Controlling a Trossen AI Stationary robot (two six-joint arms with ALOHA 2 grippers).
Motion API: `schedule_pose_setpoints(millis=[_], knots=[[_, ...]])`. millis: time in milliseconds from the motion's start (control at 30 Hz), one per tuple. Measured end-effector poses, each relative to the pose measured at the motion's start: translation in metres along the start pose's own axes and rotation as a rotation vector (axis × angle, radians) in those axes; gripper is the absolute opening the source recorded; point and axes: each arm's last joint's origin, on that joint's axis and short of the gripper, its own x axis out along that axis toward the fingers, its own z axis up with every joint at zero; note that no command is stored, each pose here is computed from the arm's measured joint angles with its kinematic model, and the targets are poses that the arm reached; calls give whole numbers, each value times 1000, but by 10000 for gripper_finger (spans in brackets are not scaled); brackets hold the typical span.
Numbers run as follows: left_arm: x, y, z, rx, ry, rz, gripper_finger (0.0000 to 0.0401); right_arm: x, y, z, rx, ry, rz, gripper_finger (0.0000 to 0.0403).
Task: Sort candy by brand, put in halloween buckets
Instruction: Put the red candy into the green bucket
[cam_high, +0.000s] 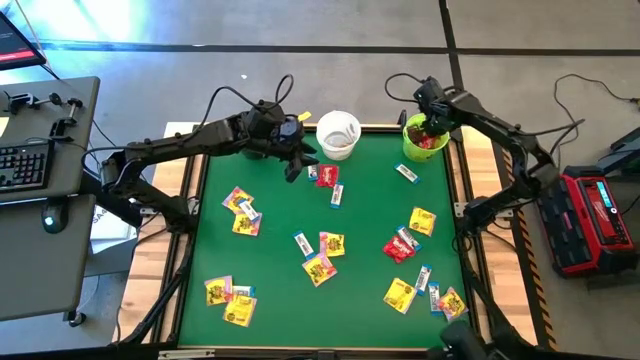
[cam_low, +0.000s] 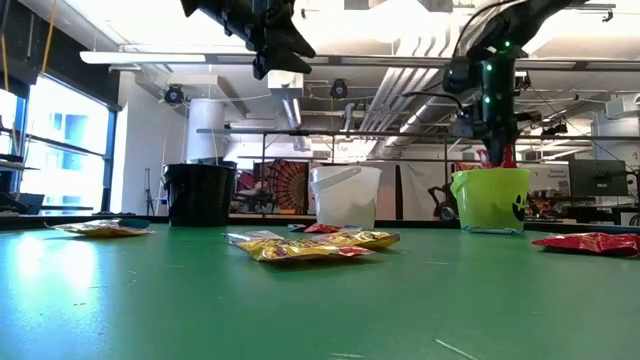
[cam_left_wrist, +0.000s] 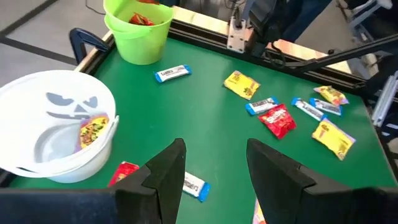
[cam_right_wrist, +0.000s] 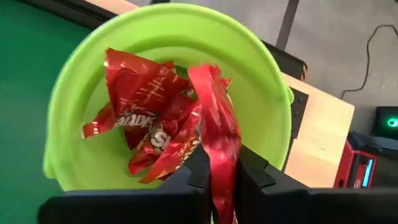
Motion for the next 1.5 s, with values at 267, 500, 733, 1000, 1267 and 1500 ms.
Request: schedule_pose_setpoints(millis=[267, 500, 733, 1000, 1267, 1500], knots=[[0, 3, -1, -2, 9, 111, 163, 14, 8, 6, 8, 13, 81, 116], [15, 8, -11, -39, 84, 127, 163, 5, 7, 13, 15, -4, 109, 143], [41, 13, -22, -46, 158, 116, 163, -33, 10, 19, -71, -78, 231, 73], [80, 9, -44, 88, 282, 77, 163, -89, 12, 7, -22, -395, 370, 17], [117, 13, -72, 108, 407, 158, 180, -118, 16, -34, 26, -511, 484, 5], [140, 19, -90, 101, 454, 188, 187, -139, 19, -53, 38, -590, 502, 1]])
